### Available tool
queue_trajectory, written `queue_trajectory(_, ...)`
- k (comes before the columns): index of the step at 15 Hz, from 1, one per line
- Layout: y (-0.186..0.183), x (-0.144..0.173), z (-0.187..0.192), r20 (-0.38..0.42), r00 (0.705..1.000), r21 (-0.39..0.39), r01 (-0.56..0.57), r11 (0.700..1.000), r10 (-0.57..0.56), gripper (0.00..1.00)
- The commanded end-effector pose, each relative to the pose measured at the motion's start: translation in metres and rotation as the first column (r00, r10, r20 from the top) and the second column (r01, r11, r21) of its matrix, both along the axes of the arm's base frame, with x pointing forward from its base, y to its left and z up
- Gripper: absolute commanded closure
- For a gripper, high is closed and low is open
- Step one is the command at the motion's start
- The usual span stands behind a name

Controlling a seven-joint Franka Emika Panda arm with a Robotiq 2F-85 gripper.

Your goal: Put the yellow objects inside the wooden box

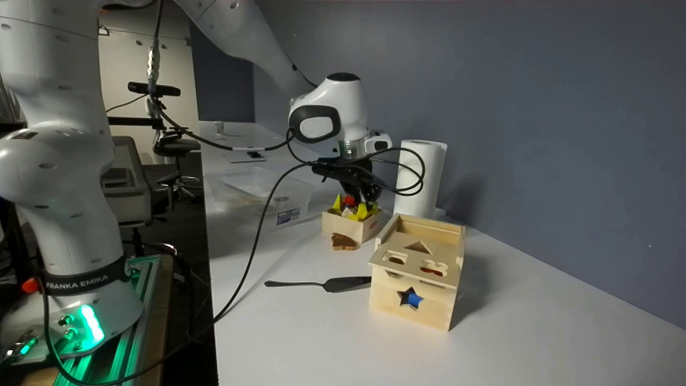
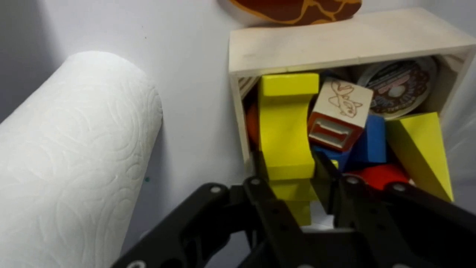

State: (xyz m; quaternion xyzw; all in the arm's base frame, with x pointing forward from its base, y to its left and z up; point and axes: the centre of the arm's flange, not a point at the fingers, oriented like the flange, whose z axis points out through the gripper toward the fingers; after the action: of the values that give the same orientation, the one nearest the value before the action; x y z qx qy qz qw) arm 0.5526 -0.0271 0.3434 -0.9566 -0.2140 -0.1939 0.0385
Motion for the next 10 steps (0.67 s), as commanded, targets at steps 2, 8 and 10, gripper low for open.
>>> queue_trajectory(2, -0.001, -0.002, 0.023, 0.037, 0.999, 0.012, -0.015, 1.0, 0.015, 0.91)
queue_trajectory(8, -0.029, -0.016, 0.088, 0.164, 0.983, 0.008, 0.087, 0.996, -0.088, 0.91)
queue_trajectory(10, -0.051, -0.022, 0.101, 0.175, 0.966, 0.008, 0.193, 0.981, -0.191, 0.91)
